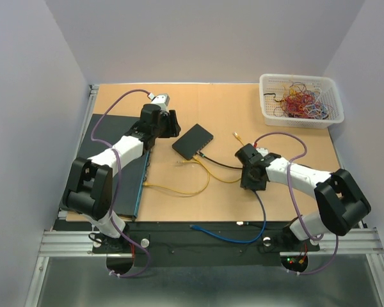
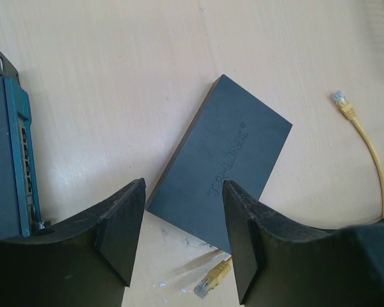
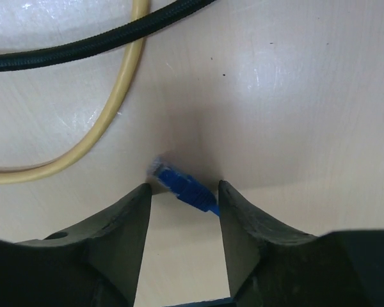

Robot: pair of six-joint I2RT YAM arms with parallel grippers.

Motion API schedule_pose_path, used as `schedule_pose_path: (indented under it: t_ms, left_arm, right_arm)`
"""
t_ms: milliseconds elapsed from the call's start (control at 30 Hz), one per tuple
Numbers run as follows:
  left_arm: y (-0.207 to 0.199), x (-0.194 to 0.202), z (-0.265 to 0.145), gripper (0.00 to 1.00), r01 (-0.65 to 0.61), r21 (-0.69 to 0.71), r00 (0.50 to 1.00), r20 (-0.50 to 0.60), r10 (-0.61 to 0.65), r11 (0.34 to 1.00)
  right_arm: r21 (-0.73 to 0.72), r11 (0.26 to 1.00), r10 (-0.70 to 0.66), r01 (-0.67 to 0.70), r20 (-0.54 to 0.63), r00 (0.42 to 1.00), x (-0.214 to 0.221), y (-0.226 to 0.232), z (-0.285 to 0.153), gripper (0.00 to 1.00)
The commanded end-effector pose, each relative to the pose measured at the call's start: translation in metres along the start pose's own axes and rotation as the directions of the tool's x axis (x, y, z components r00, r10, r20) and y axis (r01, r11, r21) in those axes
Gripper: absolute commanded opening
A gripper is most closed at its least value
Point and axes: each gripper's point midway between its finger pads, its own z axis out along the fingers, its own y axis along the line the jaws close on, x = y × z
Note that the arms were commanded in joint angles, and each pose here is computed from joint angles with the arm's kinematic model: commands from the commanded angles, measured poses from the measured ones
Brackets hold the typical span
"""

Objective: Insert the plug into the switch port

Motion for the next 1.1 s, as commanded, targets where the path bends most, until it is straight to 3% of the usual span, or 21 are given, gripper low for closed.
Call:
schedule_pose_path:
  t_ms: [0,33,200,367,500,600,633,700,733,767,833,900,933,967,1000,1067]
  left_arm:
    - [-0.001,-0.016,-0.006,0.62,-0.014,0.008,0.998,0.054,0.013,1.000]
    - [-0.001,-0.016,-0.007,0.62,-0.014,0.009,0.998,0.053,0.013,1.000]
    - [-0.002,-0.017,-0.008,0.62,-0.008,0.007,0.998,0.059,0.008,1.000]
    - [-0.006,-0.023,-0.012,0.60,0.008,0.022,0.997,0.071,-0.010,1.000]
    - [-0.016,-0.029,-0.023,0.59,0.014,0.055,0.995,0.093,-0.019,0.998]
    - [-0.029,-0.037,-0.036,0.59,0.016,0.108,0.991,0.133,-0.031,0.994]
    - [-0.043,-0.048,-0.046,0.59,0.009,0.167,0.984,0.173,-0.038,0.986]
    - [-0.057,-0.043,-0.055,0.59,0.011,0.250,0.982,0.181,-0.058,0.968]
    - [-0.080,-0.054,-0.072,0.59,-0.031,0.367,0.973,0.225,-0.057,0.930]
    - [-0.087,-0.041,-0.076,0.59,-0.008,0.423,0.976,0.199,-0.084,0.906]
    - [-0.111,-0.038,-0.100,0.59,-0.031,0.552,0.974,0.203,-0.098,0.833]
    - [-0.126,-0.031,-0.119,0.59,-0.064,0.651,0.963,0.238,-0.124,0.757]
    - [-0.135,-0.028,-0.131,0.58,-0.037,0.707,0.963,0.214,-0.163,0.707]
    - [-0.148,-0.024,-0.154,0.57,-0.110,0.776,0.952,0.262,-0.159,0.621]
    - [-0.154,-0.021,-0.167,0.55,-0.093,0.814,0.951,0.243,-0.191,0.574]
    - [-0.169,-0.020,-0.200,0.53,-0.192,0.864,0.931,0.310,-0.191,0.466]
  right_arm:
    - [-0.023,1.000,0.016,-0.016,-0.010,1.000,0.007,-0.001,0.007,0.47]
    - [-0.034,0.999,0.010,-0.011,-0.022,1.000,0.010,0.001,0.008,0.36]
    - [-0.076,0.997,0.011,-0.011,-0.005,1.000,0.007,0.006,0.003,0.03]
    - [-0.169,0.984,-0.039,0.050,0.068,0.997,-0.010,0.021,-0.011,0.00]
    - [-0.348,0.931,-0.054,0.114,0.177,0.983,-0.026,0.049,-0.041,0.01]
    - [-0.574,0.794,-0.031,0.199,0.289,0.957,-0.036,0.081,-0.086,0.01]
    - [-0.660,0.711,-0.009,0.243,0.337,0.941,-0.042,0.098,-0.108,0.01]
    - [-0.734,0.595,0.031,0.327,0.428,0.903,-0.049,0.108,-0.144,0.00]
    - [-0.774,0.501,0.059,0.388,0.478,0.877,-0.050,0.118,-0.164,0.00]
    - [-0.787,0.443,0.085,0.429,0.513,0.854,-0.051,0.120,-0.181,0.01]
    - [-0.814,0.309,0.083,0.492,0.539,0.838,-0.036,0.126,-0.197,0.00]
    - [-0.811,0.155,0.170,0.565,0.585,0.793,-0.037,0.132,-0.235,0.00]
    - [-0.810,0.104,0.179,0.577,0.586,0.790,-0.034,0.134,-0.244,0.01]
    - [-0.799,0.013,0.202,0.601,0.591,0.781,-0.029,0.135,-0.262,0.01]
    - [-0.792,-0.028,0.206,0.610,0.593,0.779,-0.027,0.137,-0.270,0.00]
    - [-0.774,-0.111,0.195,0.623,0.598,0.778,-0.023,0.141,-0.280,0.00]
